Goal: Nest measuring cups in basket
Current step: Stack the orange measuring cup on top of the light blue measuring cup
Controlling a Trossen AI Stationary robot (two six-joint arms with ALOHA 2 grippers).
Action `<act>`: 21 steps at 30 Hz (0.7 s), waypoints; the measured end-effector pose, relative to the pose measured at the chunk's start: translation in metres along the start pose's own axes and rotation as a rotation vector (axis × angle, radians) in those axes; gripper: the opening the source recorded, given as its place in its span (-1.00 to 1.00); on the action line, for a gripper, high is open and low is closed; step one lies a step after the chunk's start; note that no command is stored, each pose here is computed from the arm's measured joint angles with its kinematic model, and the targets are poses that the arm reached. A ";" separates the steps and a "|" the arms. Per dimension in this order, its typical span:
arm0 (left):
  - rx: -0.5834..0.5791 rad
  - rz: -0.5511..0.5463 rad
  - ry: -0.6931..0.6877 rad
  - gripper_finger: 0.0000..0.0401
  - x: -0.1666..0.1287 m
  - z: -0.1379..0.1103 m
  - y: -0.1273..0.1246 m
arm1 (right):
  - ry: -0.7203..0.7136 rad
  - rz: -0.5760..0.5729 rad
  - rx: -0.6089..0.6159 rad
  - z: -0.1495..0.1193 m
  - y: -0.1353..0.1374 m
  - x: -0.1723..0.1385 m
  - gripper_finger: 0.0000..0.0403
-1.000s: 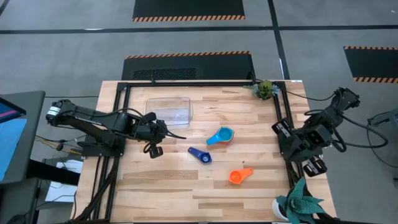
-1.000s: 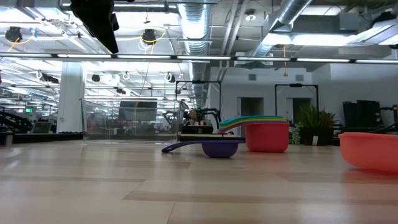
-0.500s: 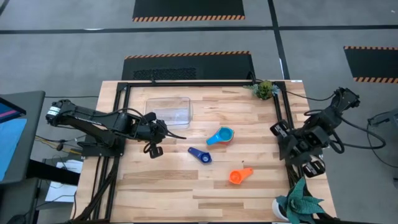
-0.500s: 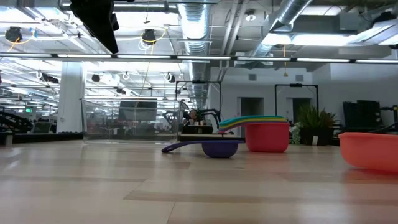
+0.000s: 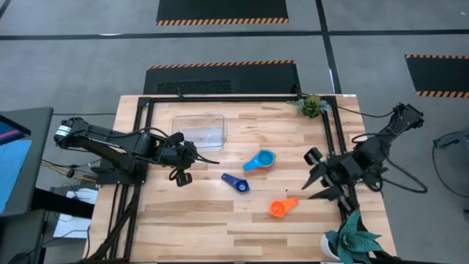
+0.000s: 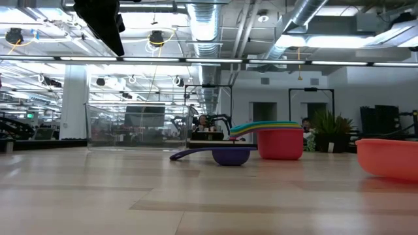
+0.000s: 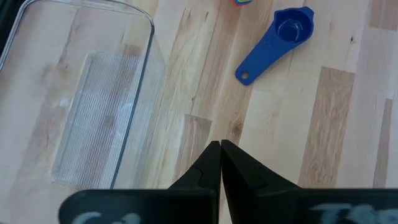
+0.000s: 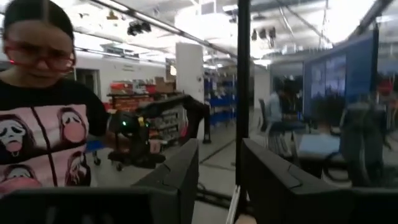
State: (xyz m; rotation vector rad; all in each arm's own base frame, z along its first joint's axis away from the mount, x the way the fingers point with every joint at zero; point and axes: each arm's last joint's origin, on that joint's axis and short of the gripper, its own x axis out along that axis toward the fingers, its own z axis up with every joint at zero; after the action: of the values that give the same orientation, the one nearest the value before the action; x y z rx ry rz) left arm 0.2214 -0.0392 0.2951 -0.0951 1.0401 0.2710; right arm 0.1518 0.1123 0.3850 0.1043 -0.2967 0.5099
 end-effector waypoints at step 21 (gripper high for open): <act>-0.001 -0.002 0.000 -1.00 0.000 0.000 0.000 | 0.497 -0.553 0.444 -0.090 -0.016 0.016 -0.24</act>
State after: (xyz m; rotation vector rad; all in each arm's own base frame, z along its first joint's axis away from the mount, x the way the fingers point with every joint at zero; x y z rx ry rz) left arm 0.2214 -0.0392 0.2952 -0.0965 1.0403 0.2697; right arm 0.1963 0.1216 0.3038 0.4680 0.3351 0.0321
